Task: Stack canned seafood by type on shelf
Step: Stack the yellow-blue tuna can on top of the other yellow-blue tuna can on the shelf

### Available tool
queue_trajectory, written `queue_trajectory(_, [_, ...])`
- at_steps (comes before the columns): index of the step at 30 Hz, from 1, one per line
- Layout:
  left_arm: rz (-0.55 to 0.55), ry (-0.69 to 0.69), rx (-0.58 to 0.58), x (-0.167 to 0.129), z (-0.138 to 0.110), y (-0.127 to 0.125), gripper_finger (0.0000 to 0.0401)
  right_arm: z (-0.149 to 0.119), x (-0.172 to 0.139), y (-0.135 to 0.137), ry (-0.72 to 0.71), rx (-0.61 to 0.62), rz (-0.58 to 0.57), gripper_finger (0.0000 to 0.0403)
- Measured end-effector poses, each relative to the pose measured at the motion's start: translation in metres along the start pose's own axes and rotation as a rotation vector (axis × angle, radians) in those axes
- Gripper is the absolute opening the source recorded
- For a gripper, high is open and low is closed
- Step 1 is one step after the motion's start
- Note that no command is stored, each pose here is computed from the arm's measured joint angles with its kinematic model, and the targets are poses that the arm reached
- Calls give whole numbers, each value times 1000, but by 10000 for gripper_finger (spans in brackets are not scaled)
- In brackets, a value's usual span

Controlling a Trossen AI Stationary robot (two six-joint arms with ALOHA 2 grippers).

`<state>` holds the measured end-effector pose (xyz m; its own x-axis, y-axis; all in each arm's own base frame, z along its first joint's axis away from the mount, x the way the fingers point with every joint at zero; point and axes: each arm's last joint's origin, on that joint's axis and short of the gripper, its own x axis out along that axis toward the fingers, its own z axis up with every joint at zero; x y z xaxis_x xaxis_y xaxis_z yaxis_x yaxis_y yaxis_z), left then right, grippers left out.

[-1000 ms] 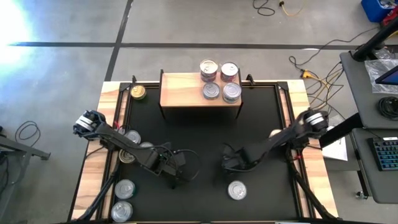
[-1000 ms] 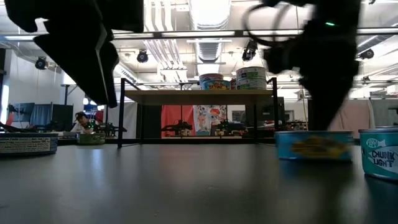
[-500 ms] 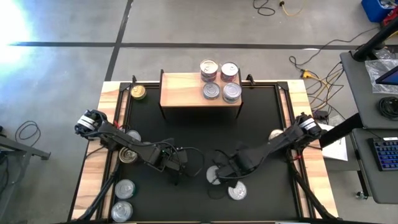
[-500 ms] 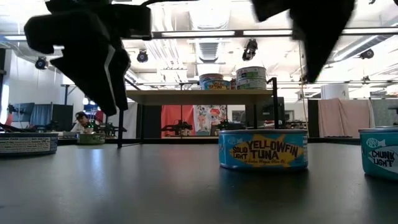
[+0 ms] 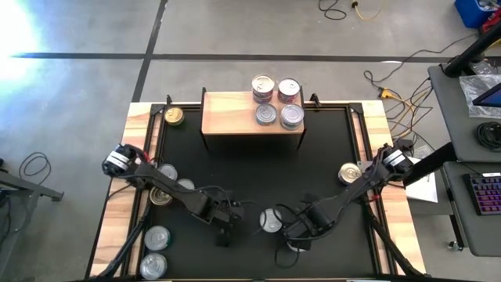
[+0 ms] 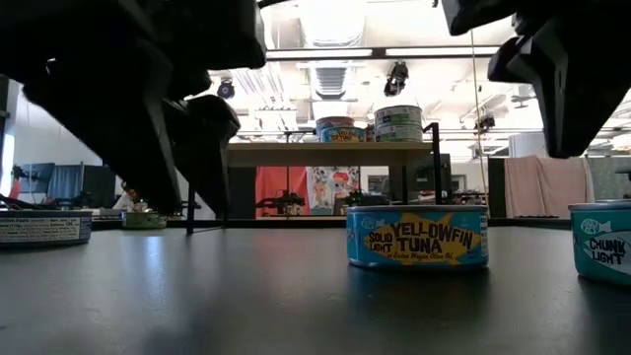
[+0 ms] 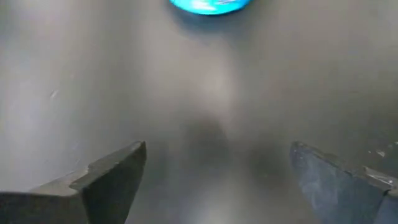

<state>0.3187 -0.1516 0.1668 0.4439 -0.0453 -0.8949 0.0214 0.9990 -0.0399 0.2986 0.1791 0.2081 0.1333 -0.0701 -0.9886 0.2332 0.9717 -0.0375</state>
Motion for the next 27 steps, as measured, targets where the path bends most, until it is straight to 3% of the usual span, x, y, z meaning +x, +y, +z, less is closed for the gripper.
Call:
queue_trajectory(7, [23,-166,120,13,1,-3,395,0,8,-2,-9,-92,-5,154])
queue_trajectory(11, [-18,-307,111,22,-6,-2,396,4,10,-7,-13,-141,-16,203])
queue_trajectory(17, [62,-425,59,44,-19,9,396,14,13,-12,-68,-195,-9,237])
queue_trajectory(22, [-43,-505,10,56,-11,11,396,20,18,-18,-66,-179,33,253])
queue_trajectory(27, [-99,-488,10,79,-9,6,396,17,29,-26,-32,-179,15,269])
